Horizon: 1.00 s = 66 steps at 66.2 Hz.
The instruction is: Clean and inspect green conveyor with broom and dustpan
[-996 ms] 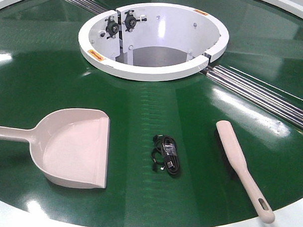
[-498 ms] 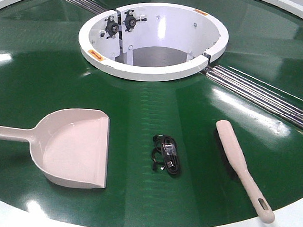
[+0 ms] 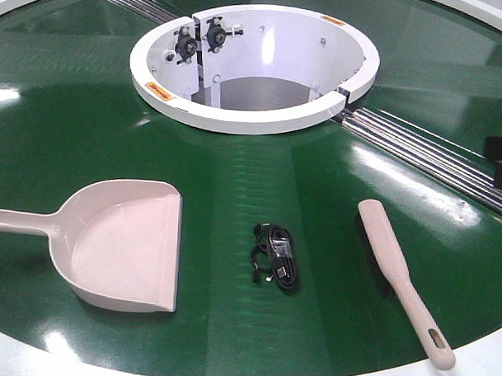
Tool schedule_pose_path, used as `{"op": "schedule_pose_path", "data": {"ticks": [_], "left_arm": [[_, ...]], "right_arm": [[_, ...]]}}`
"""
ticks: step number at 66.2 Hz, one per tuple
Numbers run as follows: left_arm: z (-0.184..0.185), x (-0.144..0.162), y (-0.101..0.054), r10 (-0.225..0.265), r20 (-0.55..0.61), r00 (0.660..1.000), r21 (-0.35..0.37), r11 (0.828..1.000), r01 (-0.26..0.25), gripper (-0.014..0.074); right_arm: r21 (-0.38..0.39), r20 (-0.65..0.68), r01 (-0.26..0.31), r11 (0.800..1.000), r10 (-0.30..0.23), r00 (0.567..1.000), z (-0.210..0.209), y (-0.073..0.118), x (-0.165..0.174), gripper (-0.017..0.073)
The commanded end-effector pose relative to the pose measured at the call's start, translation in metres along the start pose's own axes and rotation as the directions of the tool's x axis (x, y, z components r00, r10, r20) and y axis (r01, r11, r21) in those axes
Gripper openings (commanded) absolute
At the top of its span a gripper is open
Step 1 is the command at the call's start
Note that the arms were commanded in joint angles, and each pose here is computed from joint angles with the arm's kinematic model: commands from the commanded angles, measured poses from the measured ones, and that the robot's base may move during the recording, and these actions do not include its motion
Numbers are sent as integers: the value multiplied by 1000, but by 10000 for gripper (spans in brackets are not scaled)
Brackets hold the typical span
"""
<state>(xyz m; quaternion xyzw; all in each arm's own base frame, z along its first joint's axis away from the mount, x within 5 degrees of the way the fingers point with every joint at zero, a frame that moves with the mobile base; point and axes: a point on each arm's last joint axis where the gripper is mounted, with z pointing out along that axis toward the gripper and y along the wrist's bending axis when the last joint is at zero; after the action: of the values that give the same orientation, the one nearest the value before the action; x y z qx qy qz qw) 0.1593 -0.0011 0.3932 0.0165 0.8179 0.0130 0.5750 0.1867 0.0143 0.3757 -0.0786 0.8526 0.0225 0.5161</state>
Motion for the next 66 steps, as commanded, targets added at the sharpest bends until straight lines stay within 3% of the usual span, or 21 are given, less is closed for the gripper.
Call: {"op": "schedule_pose_path", "data": {"ticks": [1,7,17,39,52,66], "left_arm": [[-6,-15,0,-7,83,997,6,1000,7,622],[-6,-15,0,-7,82,997,6,1000,7,735],[-7,-14,0,-7,79,997,6,1000,7,708],[-7,-13,0,-6,60,998,6,1000,6,610],[-7,-12,0,-6,53,999,6,1000,6,594],[-7,-12,0,-6,53,999,6,1000,6,593]], "right_arm": [[20,100,8,1000,-10,995,-7,-2,-16,718],[31,136,25,999,-29,990,-8,-3,-19,728],[4,136,-10,1000,9,991,-8,-1,-19,702],[-60,-80,-44,997,40,996,17,0,-26,670],[-92,-282,-66,994,38,959,64,-2,-27,659],[-97,-433,-124,987,71,899,114,-5,-19,641]]}}
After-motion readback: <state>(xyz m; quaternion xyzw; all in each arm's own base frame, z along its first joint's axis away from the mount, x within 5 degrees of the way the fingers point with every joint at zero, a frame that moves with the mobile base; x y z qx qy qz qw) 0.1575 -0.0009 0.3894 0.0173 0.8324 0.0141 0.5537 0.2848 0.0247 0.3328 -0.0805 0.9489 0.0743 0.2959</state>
